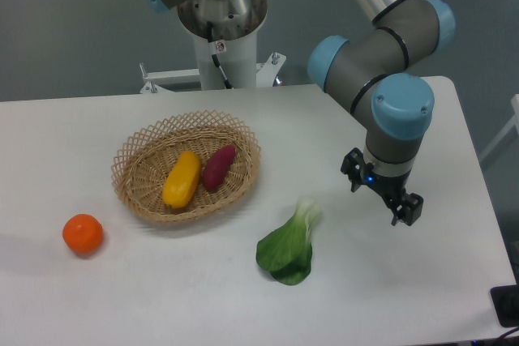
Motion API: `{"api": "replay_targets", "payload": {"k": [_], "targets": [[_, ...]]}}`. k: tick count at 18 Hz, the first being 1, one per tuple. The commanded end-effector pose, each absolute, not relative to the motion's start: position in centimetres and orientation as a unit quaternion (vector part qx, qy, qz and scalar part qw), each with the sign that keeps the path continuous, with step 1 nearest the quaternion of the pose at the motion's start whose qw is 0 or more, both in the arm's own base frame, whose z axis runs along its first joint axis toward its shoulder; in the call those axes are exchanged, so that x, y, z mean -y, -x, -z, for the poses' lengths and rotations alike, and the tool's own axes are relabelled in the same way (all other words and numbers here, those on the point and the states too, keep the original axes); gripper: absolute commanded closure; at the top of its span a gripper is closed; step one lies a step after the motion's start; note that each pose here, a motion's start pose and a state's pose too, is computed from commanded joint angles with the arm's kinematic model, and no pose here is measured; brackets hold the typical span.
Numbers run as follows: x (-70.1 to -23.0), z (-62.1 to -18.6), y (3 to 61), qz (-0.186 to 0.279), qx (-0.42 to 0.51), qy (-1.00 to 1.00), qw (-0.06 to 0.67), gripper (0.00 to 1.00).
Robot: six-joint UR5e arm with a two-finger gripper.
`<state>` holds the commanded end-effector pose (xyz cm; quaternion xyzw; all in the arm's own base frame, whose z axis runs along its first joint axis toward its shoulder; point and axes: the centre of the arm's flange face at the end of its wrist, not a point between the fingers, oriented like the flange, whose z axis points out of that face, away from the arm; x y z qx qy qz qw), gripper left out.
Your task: Pick up the mango from the basket
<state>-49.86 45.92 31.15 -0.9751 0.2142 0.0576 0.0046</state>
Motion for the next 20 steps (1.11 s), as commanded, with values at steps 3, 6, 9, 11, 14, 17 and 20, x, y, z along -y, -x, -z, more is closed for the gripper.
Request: {"api": "replay_targets", "payload": {"k": [3, 6, 9, 11, 14, 17, 20], "targets": [[-45.9, -31.2, 49.8, -0.058, -0.214, 0.975, 0.004, 0.0], [-45.9, -31.2, 49.8, -0.057, -0.214, 0.975, 0.005, 0.0], [-45.9, -31.1, 49.7, -0.056, -0.214, 0.975, 0.004, 0.0], [-45.9, -31.0, 49.7, -0.055, -0.209, 0.976, 0.004, 0.0], [-45.9, -31.3, 49.2, -0.051, -0.189, 0.981, 0.018, 0.0], [-46.0, -31.5, 47.9, -0.032, -0.17, 0.983, 0.055, 0.0], [-45.8, -31.4, 46.5, -0.019, -0.153, 0.985, 0.075, 0.0]]}}
